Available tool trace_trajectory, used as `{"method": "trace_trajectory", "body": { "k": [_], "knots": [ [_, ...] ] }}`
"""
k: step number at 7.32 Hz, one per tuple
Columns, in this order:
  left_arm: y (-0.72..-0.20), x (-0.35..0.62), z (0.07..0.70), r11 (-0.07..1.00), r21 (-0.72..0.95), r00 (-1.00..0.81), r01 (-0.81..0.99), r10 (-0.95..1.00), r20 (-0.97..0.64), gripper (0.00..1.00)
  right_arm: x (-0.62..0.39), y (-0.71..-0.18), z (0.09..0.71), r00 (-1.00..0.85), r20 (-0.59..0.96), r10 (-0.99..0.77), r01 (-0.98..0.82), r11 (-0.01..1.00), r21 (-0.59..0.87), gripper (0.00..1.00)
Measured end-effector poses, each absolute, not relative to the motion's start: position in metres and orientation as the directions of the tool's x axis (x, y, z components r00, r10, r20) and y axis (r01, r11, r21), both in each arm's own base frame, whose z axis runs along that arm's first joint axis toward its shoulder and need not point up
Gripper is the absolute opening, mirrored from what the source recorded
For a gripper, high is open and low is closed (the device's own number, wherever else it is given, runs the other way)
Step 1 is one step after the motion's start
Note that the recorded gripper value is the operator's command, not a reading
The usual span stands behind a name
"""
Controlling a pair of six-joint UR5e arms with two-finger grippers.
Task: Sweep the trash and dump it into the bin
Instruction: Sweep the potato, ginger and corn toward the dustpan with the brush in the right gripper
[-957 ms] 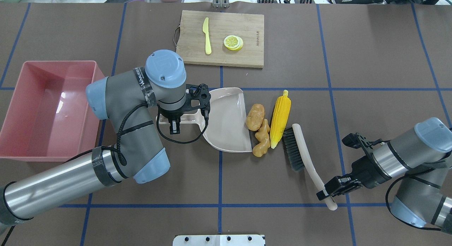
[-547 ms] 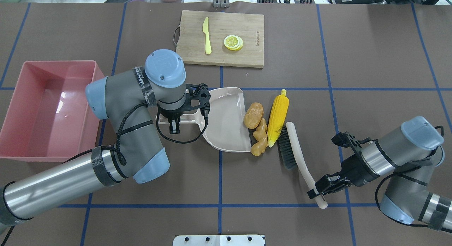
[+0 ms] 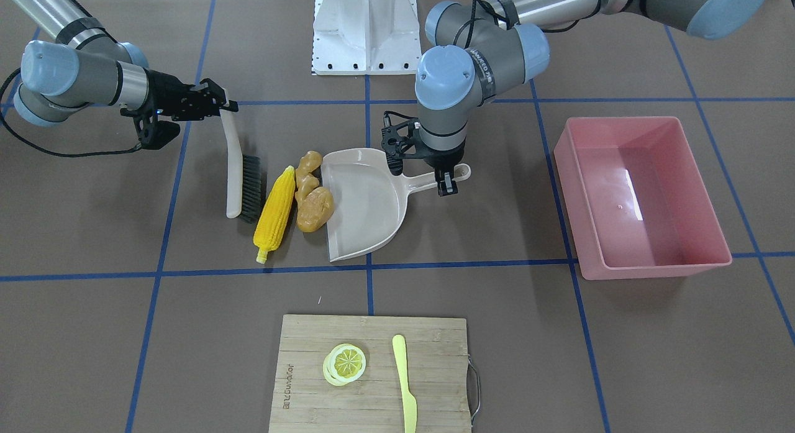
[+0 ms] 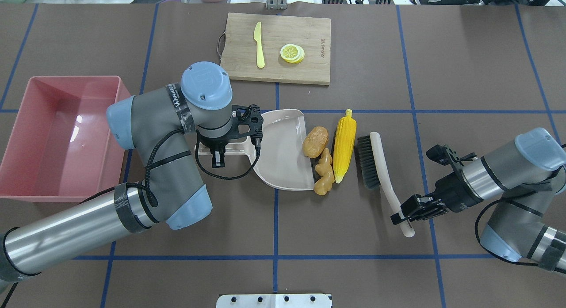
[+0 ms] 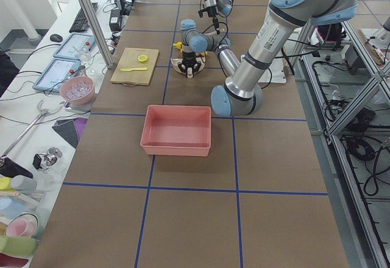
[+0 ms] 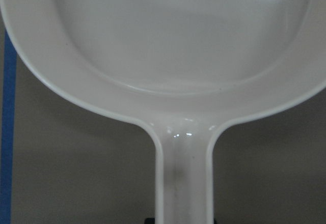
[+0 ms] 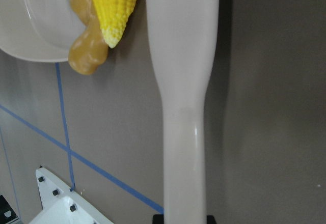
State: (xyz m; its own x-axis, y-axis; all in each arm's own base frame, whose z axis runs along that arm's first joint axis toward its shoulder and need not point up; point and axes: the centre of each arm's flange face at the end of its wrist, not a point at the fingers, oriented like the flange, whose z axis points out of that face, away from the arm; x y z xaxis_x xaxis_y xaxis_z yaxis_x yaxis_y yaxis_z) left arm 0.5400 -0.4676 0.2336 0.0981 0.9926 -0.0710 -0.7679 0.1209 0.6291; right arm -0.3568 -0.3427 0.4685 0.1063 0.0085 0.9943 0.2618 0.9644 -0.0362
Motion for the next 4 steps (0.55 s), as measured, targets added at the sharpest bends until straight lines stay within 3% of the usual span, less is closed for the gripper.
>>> {"method": "trace_trajectory", "body": {
  "k": [4],
  "knots": [
    [-0.467, 0.539, 0.234, 0.121, 0.629, 0.098, -0.768, 0.993, -0.071, 0.0, -0.349, -0.375, 0.46, 0.119, 0.988, 0.095, 0.155, 0.981, -0.113, 0.0]
  ]
}}
